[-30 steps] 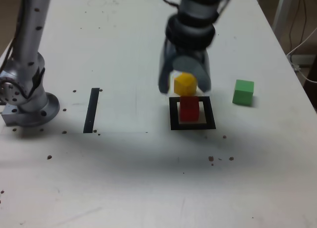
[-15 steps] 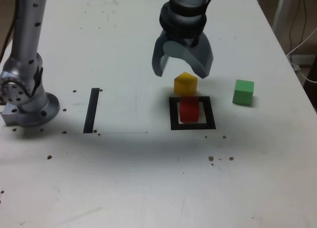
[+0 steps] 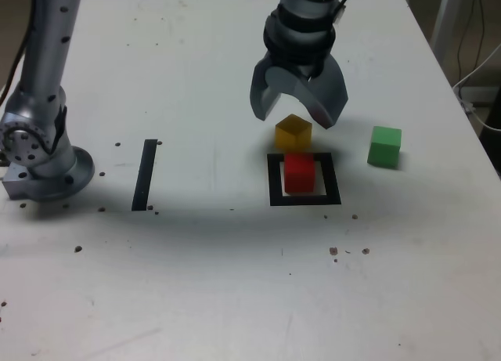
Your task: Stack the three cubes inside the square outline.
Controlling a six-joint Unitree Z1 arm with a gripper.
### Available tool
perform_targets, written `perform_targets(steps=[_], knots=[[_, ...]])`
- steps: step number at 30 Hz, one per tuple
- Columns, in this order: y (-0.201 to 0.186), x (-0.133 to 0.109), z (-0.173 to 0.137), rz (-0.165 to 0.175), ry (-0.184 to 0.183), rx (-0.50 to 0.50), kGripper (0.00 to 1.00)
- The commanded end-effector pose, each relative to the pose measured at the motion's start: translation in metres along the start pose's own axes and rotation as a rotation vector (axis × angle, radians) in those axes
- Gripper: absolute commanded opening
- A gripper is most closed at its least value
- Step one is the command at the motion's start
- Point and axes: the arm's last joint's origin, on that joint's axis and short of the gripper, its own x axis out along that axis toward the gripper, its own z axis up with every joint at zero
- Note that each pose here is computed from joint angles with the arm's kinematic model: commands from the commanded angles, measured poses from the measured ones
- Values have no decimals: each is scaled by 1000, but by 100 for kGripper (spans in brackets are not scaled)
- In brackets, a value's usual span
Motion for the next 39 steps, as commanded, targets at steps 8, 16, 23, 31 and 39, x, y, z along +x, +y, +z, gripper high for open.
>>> perform_targets(steps=[8, 16, 23, 31, 39], knots=[[3, 15, 13, -27, 28, 14, 93], [5, 24, 24, -79, 37, 27, 64], [5, 26, 26, -80, 29, 10, 22], [5, 25, 27, -83, 23, 8, 19], [5, 24, 26, -87, 22, 8, 19]])
